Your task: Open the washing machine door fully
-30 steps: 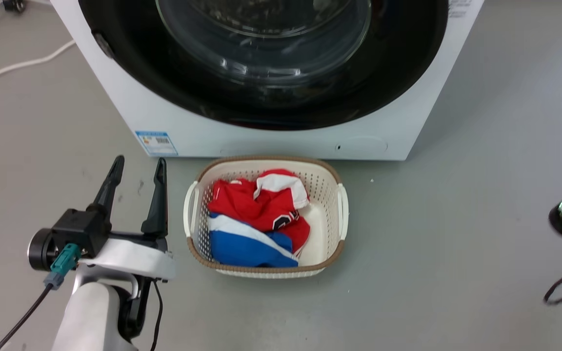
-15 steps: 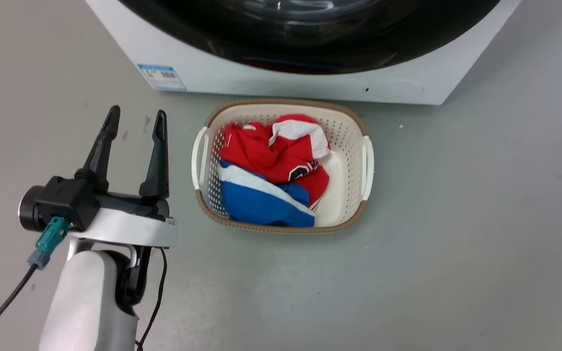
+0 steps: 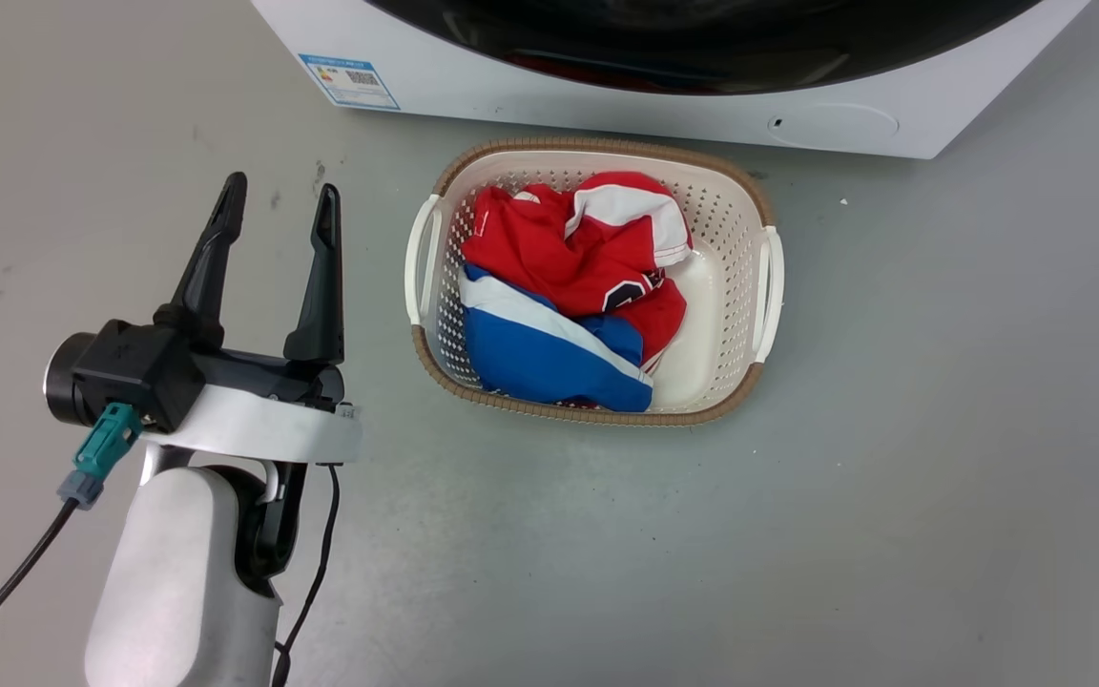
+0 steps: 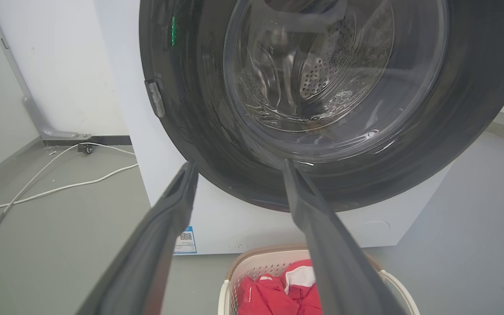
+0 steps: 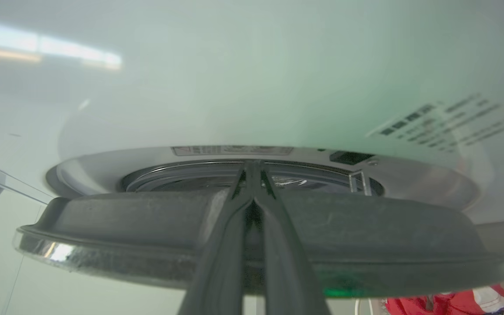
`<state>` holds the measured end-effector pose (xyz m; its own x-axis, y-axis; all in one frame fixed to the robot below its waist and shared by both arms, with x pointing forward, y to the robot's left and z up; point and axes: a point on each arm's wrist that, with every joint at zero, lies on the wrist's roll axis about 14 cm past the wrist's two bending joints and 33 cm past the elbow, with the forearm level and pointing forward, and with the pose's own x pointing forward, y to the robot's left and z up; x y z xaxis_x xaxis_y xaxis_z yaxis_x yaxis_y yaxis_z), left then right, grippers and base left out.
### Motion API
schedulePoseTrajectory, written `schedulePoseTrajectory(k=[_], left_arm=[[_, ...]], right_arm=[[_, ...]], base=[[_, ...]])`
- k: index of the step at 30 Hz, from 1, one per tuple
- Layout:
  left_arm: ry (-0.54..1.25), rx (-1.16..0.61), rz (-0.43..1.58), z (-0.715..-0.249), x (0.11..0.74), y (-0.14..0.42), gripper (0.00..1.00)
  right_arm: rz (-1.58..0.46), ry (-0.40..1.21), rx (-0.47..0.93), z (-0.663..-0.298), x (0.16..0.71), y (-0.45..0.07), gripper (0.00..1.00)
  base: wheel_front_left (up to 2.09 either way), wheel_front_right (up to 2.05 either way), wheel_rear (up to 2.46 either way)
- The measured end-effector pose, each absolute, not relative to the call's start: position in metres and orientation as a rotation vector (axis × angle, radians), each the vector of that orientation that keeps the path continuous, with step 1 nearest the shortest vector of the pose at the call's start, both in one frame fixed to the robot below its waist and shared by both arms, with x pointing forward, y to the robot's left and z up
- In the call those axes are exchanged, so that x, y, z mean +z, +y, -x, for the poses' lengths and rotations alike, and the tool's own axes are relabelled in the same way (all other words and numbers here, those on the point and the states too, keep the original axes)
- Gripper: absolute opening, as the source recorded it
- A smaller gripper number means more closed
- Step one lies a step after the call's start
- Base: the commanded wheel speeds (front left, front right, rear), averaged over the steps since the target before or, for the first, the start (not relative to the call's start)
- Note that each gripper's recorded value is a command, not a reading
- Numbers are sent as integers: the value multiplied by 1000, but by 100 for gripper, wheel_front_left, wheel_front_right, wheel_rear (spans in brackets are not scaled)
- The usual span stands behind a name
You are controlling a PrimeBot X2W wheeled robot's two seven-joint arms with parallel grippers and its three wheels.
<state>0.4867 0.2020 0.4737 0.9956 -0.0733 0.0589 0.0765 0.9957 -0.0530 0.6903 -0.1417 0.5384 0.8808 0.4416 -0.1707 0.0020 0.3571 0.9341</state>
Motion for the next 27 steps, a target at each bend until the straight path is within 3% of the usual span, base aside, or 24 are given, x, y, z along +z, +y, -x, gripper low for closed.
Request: schedulePoseTrajectory(k=[14, 27], left_arm=[[-54, -77, 63, -489, 471, 201, 100], [-90, -116, 78, -471, 496, 184, 100]], right_arm=[[-1119, 596, 375, -681, 532, -129, 0], [-1046, 799, 499, -601, 525, -104, 0]], base=[[0, 0, 0], [0, 0, 0]])
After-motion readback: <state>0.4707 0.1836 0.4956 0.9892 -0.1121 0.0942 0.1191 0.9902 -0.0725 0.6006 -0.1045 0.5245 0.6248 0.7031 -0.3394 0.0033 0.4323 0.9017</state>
